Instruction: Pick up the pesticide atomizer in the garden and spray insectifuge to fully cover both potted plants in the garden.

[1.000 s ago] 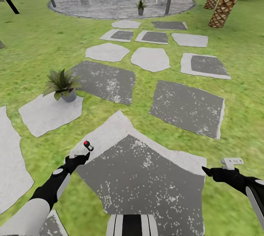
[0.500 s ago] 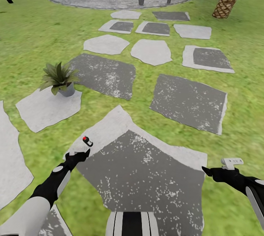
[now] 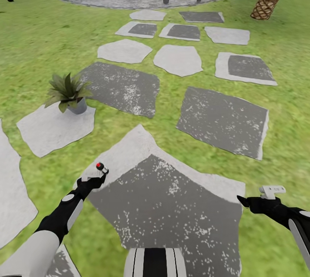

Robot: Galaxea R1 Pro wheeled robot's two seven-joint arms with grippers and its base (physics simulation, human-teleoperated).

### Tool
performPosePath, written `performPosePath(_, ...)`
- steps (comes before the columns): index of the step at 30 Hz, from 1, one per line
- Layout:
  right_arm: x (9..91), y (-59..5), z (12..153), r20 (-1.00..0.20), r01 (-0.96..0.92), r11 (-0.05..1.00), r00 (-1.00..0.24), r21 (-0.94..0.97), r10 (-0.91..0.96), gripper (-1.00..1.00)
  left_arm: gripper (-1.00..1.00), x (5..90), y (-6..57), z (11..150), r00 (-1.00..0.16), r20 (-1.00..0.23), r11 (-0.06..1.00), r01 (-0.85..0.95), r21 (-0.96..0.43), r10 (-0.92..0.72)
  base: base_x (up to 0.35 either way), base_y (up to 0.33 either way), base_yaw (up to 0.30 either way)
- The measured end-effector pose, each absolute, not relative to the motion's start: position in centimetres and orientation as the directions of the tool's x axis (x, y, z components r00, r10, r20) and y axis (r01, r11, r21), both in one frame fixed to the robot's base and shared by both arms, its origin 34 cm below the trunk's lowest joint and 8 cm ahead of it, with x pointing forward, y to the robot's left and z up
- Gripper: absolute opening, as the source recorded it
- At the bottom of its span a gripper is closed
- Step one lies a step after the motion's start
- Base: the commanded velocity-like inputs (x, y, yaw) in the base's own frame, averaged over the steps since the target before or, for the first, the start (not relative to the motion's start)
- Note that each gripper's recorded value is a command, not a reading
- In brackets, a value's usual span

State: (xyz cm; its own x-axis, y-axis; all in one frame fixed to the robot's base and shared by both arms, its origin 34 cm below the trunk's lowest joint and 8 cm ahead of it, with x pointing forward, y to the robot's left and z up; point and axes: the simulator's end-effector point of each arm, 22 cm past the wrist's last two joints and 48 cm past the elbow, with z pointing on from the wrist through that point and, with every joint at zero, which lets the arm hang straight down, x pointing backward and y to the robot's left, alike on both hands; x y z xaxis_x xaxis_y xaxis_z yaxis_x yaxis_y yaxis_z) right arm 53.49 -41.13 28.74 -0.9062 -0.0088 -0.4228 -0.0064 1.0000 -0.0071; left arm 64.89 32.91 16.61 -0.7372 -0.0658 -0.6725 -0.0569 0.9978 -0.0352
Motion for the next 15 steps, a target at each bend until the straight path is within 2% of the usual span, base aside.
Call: performPosePath(15, 53.52, -41.09, 28.75, -0.423, -0.007, 1.0, -0.906, -0.006, -0.009, 1.0, 1.0, 64.91, 32.84, 16.6, -0.736, -0.674, 0.998, -0.056, -0.036, -0.066, 0.05, 0.001, 0.0)
